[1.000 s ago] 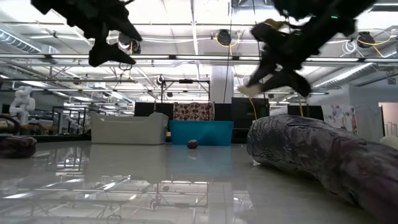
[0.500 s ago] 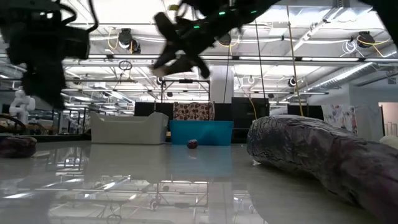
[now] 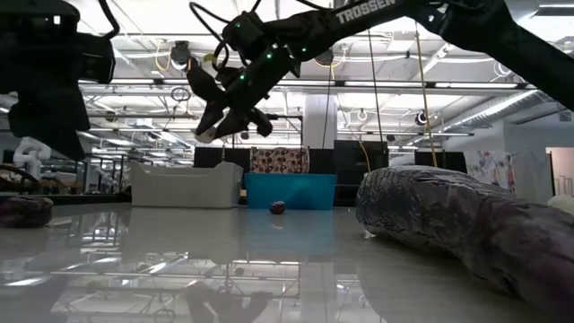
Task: Sort produce into baskets
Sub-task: Put the garlic into the gray bin
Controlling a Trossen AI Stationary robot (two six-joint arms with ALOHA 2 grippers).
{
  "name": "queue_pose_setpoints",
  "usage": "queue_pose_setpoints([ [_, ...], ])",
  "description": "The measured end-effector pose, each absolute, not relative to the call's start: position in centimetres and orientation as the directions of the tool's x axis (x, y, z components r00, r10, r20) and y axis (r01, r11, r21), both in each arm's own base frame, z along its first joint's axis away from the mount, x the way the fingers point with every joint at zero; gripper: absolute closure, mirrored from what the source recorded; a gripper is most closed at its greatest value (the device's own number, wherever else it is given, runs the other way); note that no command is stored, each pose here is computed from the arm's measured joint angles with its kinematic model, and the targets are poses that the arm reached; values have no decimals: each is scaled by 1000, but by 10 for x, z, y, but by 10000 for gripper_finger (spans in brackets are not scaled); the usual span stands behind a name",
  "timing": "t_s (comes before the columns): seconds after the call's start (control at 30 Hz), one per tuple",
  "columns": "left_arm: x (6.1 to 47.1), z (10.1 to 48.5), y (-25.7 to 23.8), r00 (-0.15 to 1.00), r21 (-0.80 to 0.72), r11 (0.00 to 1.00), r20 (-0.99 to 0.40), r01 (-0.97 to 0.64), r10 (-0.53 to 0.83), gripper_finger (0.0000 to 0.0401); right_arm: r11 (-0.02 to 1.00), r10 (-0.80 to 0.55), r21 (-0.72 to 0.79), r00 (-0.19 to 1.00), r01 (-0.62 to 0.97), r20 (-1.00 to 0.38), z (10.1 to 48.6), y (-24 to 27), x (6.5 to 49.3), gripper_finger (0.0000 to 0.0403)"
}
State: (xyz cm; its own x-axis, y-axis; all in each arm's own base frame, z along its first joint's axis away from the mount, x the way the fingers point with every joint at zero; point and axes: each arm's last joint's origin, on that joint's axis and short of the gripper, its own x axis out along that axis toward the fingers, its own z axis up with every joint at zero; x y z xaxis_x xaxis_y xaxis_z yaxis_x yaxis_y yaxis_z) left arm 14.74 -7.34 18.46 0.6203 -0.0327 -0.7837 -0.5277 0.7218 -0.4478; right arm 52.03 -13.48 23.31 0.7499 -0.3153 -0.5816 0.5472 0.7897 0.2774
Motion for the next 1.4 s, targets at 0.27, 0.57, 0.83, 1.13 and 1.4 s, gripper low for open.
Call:
queue_pose_setpoints([
  [0.27,149,187,-75,655,-456,722,-756,-521,-5,109,810,-323,227,734,541,-597,234,-140,517,223],
  [0.57,154,191,-75,717,-487,705,-695,-515,43,109,845,-299,150,686,513,-663,253,-135,501,134],
  [0.83,157,192,-71,740,-467,696,-659,-546,138,109,885,-139,119,499,450,-855,301,-108,444,117],
  [1.13,171,198,-54,772,-363,771,-585,-523,248,109,916,-31,-21,19,401,-999,304,-45,392,117],
  [1.4,190,212,-34,862,-378,858,-489,-349,135,109,916,-19,-40,-58,400,-998,285,16,359,117],
])
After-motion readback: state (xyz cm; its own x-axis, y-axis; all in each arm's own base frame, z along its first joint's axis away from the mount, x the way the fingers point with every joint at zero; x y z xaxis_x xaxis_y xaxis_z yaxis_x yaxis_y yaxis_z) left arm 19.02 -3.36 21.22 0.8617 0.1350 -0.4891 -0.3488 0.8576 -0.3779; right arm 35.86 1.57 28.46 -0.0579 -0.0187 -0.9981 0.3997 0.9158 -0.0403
